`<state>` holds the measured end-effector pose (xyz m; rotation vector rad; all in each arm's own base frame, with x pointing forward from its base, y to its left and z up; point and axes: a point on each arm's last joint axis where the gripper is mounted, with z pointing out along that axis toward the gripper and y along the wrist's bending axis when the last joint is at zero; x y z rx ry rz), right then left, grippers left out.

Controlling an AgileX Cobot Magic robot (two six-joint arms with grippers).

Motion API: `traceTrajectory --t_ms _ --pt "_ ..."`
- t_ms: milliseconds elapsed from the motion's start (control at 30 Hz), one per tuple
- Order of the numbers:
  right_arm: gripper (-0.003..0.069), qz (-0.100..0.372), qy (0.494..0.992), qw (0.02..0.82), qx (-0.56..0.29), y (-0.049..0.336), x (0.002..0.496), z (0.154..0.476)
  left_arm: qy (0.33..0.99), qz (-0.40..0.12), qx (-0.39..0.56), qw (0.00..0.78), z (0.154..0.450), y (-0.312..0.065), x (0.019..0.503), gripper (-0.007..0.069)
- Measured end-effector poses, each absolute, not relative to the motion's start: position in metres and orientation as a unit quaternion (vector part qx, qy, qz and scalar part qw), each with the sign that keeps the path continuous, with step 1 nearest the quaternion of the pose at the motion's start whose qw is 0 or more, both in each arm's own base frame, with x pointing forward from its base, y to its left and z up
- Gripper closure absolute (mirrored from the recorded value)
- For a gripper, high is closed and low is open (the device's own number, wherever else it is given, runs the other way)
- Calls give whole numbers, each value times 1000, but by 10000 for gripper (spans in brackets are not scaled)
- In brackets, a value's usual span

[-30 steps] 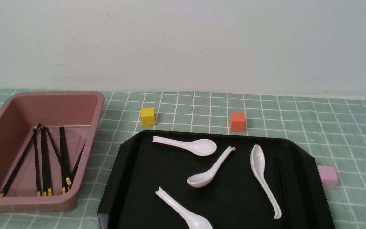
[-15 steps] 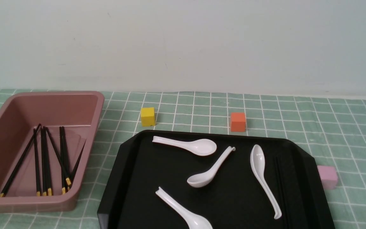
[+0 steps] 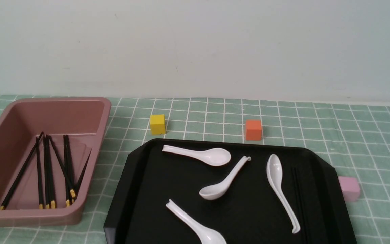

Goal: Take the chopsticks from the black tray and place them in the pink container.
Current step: 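Move the gripper over the chopsticks on the black tray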

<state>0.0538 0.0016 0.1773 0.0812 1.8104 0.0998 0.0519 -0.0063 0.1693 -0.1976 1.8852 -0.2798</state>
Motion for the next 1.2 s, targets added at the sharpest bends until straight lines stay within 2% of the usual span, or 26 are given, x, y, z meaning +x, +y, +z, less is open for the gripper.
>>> traceTrajectory --t_ms 67,233,300,433,600,667,700,767,833,867,900,967,1100,1200 --pt "419 81 782 614 67 3 54 178 805 -119 -84 575 169 -6 52 386" --pt "419 287 725 576 247 11 54 183 805 -119 -84 575 169 -6 52 386" --pt "419 341 703 552 292 14 54 184 805 -119 -84 575 169 -6 52 386" --pt "419 384 682 532 324 16 54 186 805 -119 -84 575 169 -6 52 386" --pt "419 385 681 535 319 16 54 188 805 -119 -84 575 169 -6 52 386" --pt "420 376 677 559 297 15 53 199 805 -119 -84 575 169 -6 52 386" --pt "431 367 666 588 275 14 51 215 805 -119 -84 575 169 -6 52 386" --pt "482 339 646 642 234 12 48 246 805 -119 -84 575 169 -6 52 386" --pt "527 320 645 660 214 11 49 262 805 -119 -84 575 169 -6 52 386" --pt "589 297 653 669 193 11 52 278 805 -119 -84 575 169 -6 52 386" --pt "632 283 663 669 179 12 56 285 805 -119 -84 575 169 -6 52 386" --pt "664 257 689 655 171 14 65 296 805 -119 -84 575 169 -6 52 386" --pt "664 243 798 537 124 23 96 302 805 -119 -84 575 169 -6 52 386" --pt "652 235 878 402 110 31 122 289 805 -119 -84 575 169 -6 52 386"
